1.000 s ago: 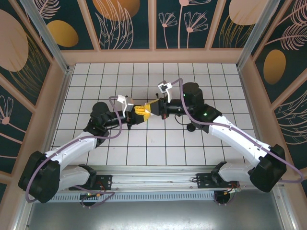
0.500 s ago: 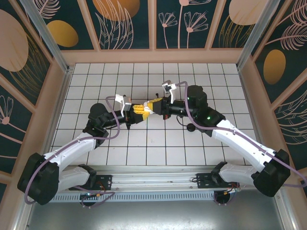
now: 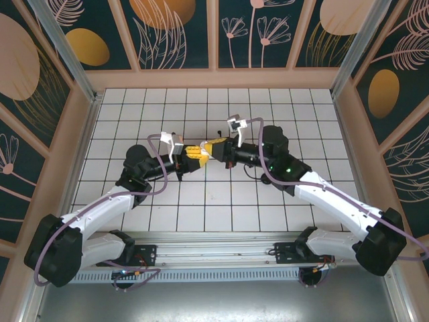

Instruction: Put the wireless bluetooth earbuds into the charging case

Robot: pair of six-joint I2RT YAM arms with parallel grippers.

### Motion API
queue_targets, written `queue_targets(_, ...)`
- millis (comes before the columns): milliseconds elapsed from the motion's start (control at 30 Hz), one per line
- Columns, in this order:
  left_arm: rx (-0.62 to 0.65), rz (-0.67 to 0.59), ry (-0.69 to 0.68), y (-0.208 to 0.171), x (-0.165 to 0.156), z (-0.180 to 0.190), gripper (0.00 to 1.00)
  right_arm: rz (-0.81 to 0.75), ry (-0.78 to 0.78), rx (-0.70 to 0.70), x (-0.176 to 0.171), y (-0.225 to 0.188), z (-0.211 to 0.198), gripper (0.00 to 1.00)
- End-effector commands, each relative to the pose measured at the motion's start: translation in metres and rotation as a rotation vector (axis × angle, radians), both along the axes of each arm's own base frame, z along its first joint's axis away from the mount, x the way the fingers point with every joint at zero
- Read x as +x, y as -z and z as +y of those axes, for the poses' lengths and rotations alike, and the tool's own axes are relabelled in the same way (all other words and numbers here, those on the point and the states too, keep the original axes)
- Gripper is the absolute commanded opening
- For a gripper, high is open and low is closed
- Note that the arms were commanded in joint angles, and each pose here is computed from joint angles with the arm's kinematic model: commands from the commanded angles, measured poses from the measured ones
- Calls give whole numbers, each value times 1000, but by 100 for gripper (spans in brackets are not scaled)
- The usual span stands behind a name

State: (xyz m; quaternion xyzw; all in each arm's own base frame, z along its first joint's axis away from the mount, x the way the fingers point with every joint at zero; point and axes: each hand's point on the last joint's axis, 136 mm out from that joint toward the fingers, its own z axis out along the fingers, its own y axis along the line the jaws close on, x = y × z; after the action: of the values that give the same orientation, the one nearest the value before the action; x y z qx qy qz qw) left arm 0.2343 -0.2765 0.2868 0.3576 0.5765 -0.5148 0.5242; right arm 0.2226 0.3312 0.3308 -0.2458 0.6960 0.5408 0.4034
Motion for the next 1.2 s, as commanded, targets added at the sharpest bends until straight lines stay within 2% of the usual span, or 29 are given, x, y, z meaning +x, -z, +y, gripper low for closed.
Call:
queue_targets(0, -48, -59, -36, -18, -2, 5, 5, 7, 15, 25, -3, -1, 1, 4)
queue_targets(800, -54, -106, -143, -27, 6, 16, 4, 171, 207, -11, 18, 31, -8, 4)
queue_targets(1167, -44, -107, -150, -25, 7, 17, 5, 198, 236, -50, 24, 36, -7, 17)
